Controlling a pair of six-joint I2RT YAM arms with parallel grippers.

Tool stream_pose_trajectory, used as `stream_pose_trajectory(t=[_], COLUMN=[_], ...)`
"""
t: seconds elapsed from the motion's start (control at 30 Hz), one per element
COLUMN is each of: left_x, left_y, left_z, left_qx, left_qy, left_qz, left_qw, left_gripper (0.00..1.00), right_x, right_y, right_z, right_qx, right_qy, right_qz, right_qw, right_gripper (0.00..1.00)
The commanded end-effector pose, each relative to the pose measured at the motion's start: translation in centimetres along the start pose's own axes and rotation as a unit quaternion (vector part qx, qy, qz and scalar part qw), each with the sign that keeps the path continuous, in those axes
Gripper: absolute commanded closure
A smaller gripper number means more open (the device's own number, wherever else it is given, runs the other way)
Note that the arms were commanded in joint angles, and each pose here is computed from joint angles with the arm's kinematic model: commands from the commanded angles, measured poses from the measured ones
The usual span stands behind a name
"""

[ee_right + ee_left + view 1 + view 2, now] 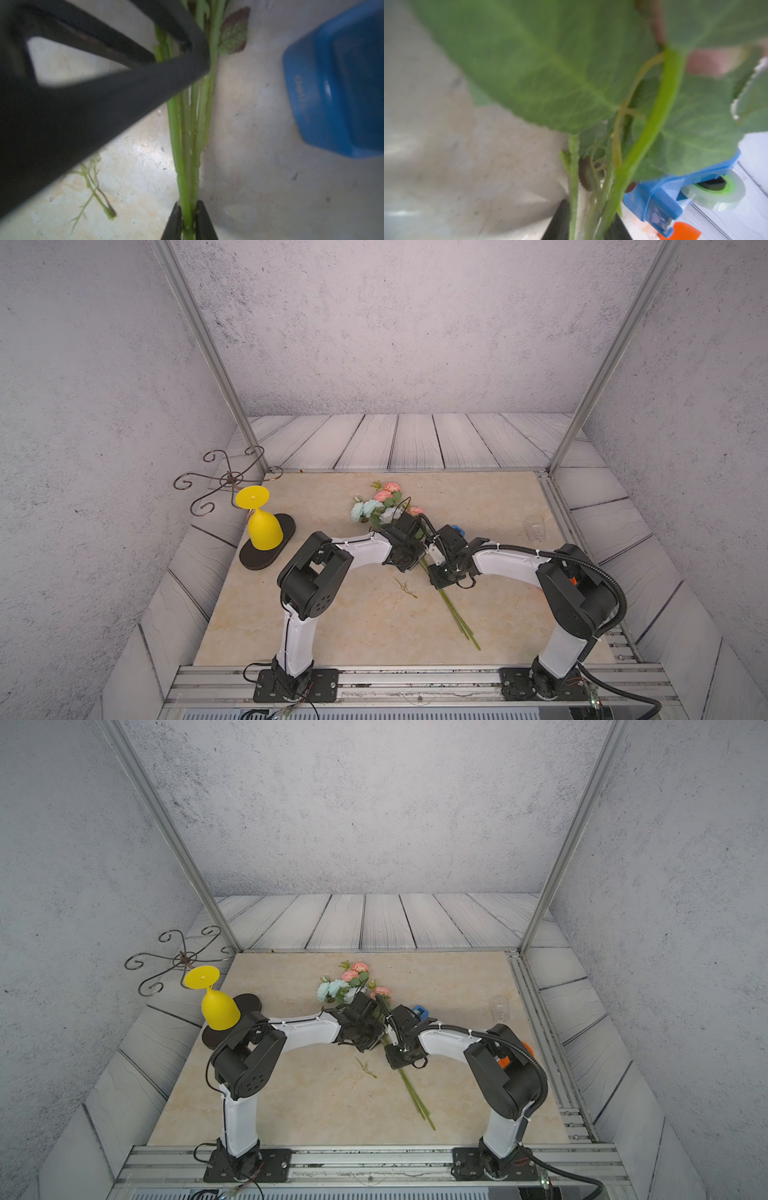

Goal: Wrap bouquets with tape
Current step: Gather the flowers at the center of the board.

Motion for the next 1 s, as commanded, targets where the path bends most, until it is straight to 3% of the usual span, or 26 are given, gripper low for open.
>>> stream_pose_trajectory(t=[0.0, 0.2, 0.6, 0.97], left_x=[-2.5, -1.8, -0.6, -0.5], left_y=[2.6, 2.4, 1.5, 1.3], left_z=[8.6, 7.2, 5.9, 6.2], left_qx=[0.171, 0.158, 0.144, 0.151], left_qy=[-0.016, 0.000, 0.008, 0.014], left_qz=[0.047, 0.043, 0.037, 0.036], left_qw=[0.984, 0.986, 0.989, 0.988], left_gripper=[0.80, 1.00, 1.00, 1.00], right_x=[-1.1, -0.8, 1.6, 2.2], right_y=[1.6, 2.7, -0.9, -1.8], right_z=[-1.0, -1.4, -1.4, -1.4], right_qx=[-0.024, -0.040, -0.027, 0.002], right_qy=[0.005, 0.000, 0.000, 0.013], right_qz=[0.018, 0.020, -0.036, -0.052], right_qw=[1.000, 0.999, 0.999, 0.999], right_gripper=[0.79, 0.75, 0.71, 0.46])
Point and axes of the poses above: each gripper's point midway between its finger pads, its own y axis out along the fingers, its own z axis along the line the jaws close on, x = y × z, the point moved 5 cm from there along -y, back along the fingers, and after that the axes turned 10 degrees about y, right-handed, at the moved point
